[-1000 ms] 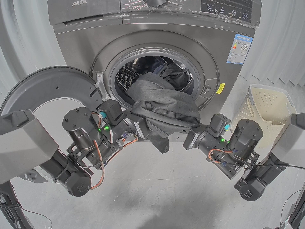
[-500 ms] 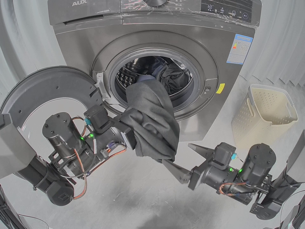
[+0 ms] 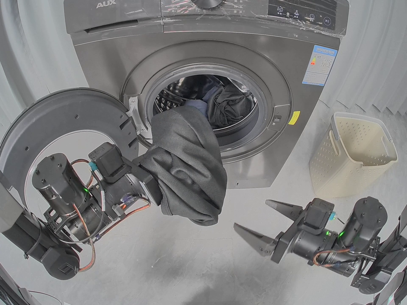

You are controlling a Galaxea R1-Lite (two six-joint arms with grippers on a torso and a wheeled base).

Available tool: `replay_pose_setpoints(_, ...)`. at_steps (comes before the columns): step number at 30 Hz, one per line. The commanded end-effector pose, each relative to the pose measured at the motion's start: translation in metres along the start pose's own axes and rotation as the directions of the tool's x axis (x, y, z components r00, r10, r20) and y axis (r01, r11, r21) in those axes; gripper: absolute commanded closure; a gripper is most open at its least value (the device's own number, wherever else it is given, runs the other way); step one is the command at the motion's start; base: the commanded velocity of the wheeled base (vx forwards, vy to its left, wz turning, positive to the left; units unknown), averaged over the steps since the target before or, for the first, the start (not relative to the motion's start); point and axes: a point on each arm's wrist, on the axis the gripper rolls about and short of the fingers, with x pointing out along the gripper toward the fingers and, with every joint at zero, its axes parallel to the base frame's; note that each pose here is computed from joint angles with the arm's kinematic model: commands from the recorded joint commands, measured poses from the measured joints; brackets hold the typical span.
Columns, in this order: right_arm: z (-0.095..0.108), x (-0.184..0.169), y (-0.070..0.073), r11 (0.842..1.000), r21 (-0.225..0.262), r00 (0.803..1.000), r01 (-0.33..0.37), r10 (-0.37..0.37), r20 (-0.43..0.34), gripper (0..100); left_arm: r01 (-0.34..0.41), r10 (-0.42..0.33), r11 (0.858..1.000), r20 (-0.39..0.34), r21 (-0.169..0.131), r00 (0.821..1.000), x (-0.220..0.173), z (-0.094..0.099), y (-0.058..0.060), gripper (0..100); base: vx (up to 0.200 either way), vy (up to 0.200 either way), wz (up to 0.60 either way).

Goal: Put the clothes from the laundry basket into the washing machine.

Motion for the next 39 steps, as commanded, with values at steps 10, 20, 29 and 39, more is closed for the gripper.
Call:
replay_pose_setpoints(10,0.012,0.004,-0.047,0.982,0.003,0.98,0.191,-0.19,0.057,0,-0.021,0.021,1.0,-0.08,0.01,0.997,-0.015,-0.015,-0.003,100,0.0,0.0,0.0)
replay_pose_setpoints(20,0.009,0.005,-0.046,0.983,0.003,0.982,0.184,-0.184,0.043,0,-0.002,0.004,1.0,-0.1,0.02,0.995,-0.016,-0.019,-0.006,100,0.1,0.0,0.0)
replay_pose_setpoints(29,0.005,0.005,-0.044,0.984,0.003,0.984,0.178,-0.178,0.025,0,0.012,-0.006,0.999,-0.138,0.041,0.99,-0.013,-0.03,-0.009,100,0.2,0.0,0.0)
replay_pose_setpoints(39,0.003,0.003,-0.042,0.985,0.002,0.985,0.173,-0.173,0.016,0,0.033,-0.027,0.999,-0.147,0.037,0.989,-0.012,-0.033,-0.015,100,0.2,0.0,0.0)
